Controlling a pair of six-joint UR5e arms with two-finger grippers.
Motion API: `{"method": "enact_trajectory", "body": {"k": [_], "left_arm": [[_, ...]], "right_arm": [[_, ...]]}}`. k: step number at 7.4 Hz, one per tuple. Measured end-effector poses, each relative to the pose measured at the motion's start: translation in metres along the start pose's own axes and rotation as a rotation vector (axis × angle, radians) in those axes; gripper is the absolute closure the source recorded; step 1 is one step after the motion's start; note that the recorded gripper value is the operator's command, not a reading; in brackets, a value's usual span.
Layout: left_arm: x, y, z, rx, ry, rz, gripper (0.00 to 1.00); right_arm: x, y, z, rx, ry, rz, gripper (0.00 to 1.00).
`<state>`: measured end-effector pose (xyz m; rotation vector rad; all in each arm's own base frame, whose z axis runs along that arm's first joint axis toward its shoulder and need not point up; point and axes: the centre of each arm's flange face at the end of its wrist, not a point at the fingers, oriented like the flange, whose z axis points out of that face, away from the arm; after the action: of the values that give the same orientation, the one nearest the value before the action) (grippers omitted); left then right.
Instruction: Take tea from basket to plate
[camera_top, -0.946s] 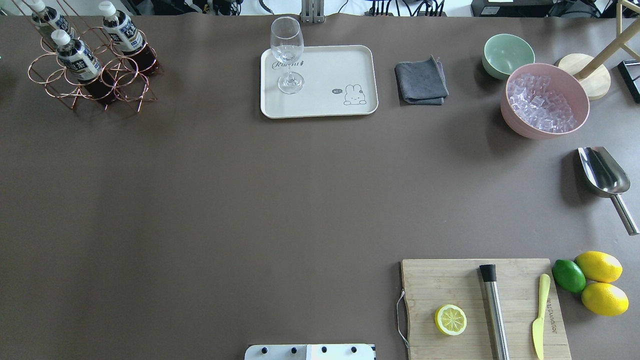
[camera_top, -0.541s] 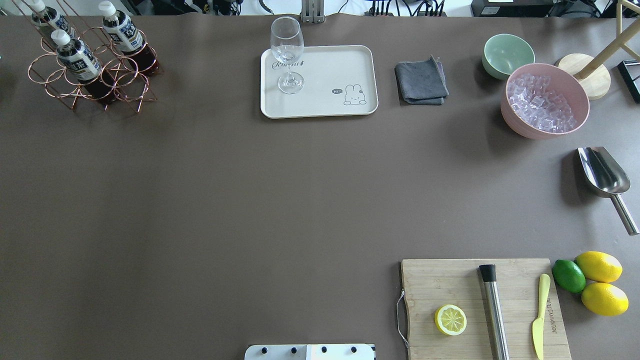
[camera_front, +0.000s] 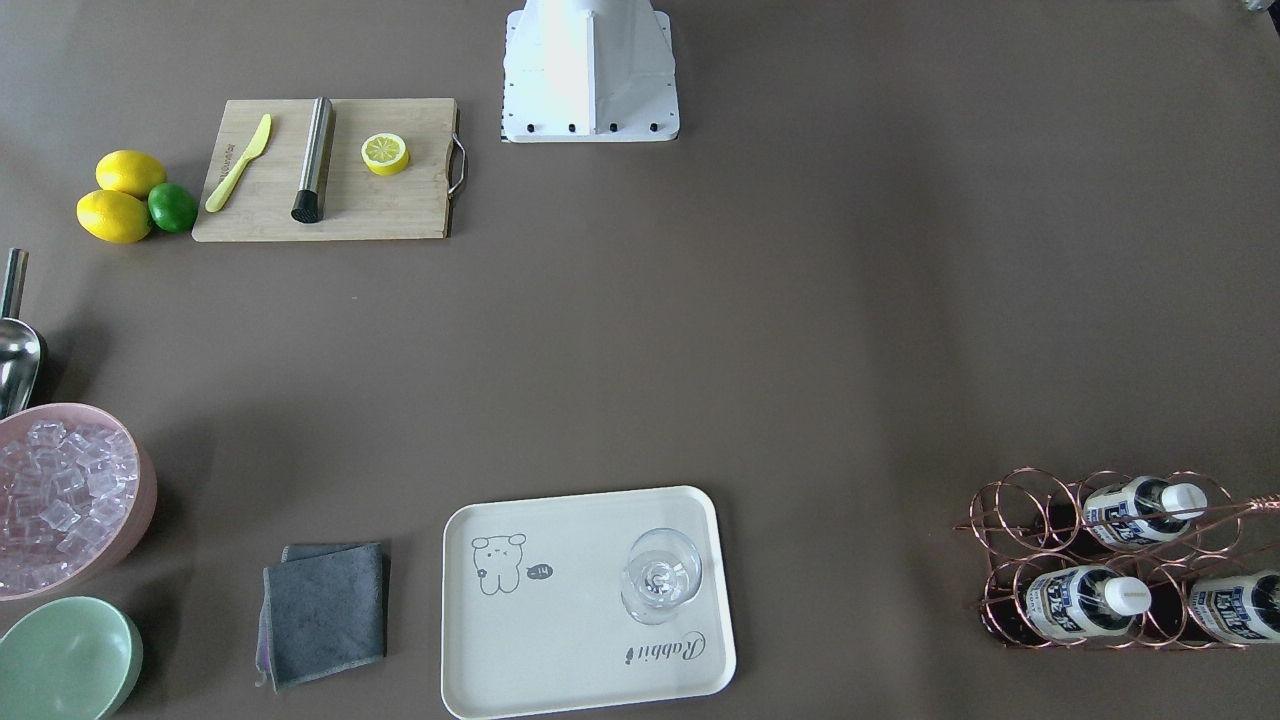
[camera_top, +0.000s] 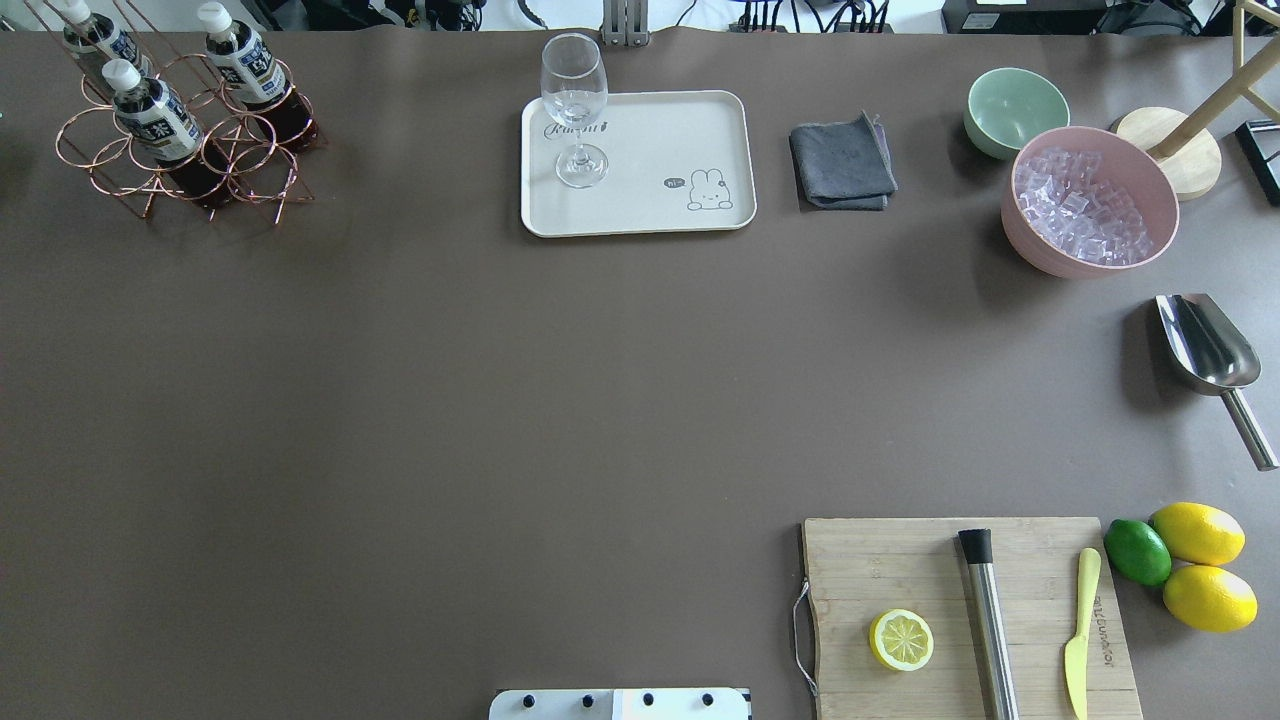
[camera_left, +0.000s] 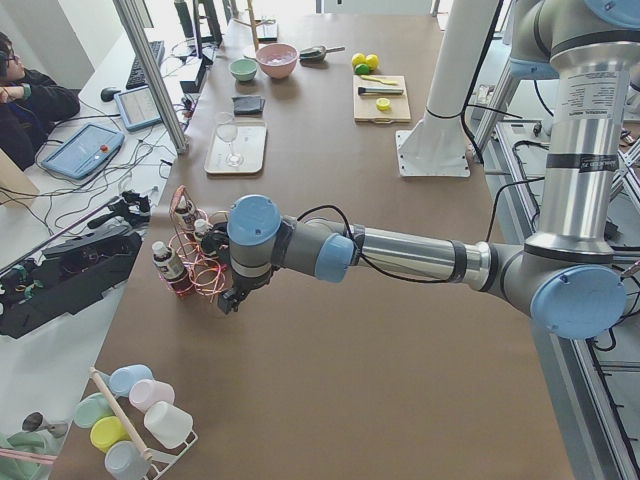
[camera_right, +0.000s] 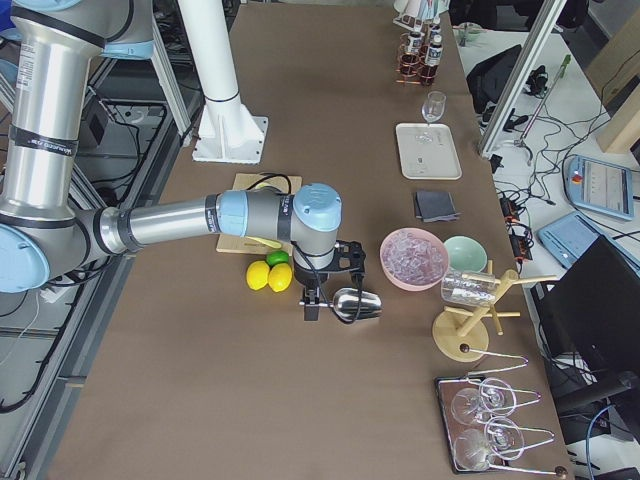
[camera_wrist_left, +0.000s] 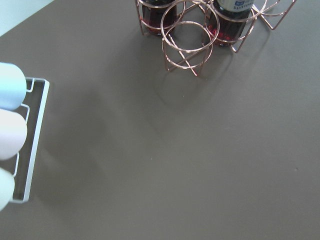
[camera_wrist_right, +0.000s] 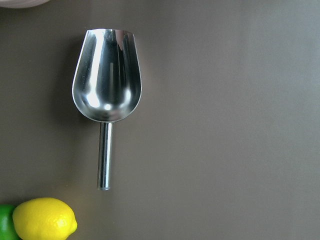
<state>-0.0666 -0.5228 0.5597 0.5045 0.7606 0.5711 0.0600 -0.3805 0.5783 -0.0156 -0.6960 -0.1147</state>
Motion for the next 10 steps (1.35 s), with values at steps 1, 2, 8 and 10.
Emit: {"method": "enact_trajectory", "body": {"k": [1, 2, 8, 10], "left_arm": [[0.011, -0.050, 0.014, 0.011, 0.015, 0.088, 0.02], [0.017, -0.112, 0.024, 0.027, 0.024, 0.173, 0.02], [0.052, -0.271, -0.052, 0.125, -0.111, 0.638, 0.02], [0.043, -0.313, -0.041, 0.071, -0.074, 0.729, 0.02]], "right_arm": [[0.000, 0.000, 0.000, 0.000, 0.001, 0.000, 0.00], [0.000, 0.000, 0.000, 0.000, 0.001, 0.000, 0.00], [0.004, -0.007, 0.003, -0.003, 0.004, 0.000, 0.00], [0.005, -0.011, 0.005, -0.003, 0.005, 0.004, 0.00]]}}
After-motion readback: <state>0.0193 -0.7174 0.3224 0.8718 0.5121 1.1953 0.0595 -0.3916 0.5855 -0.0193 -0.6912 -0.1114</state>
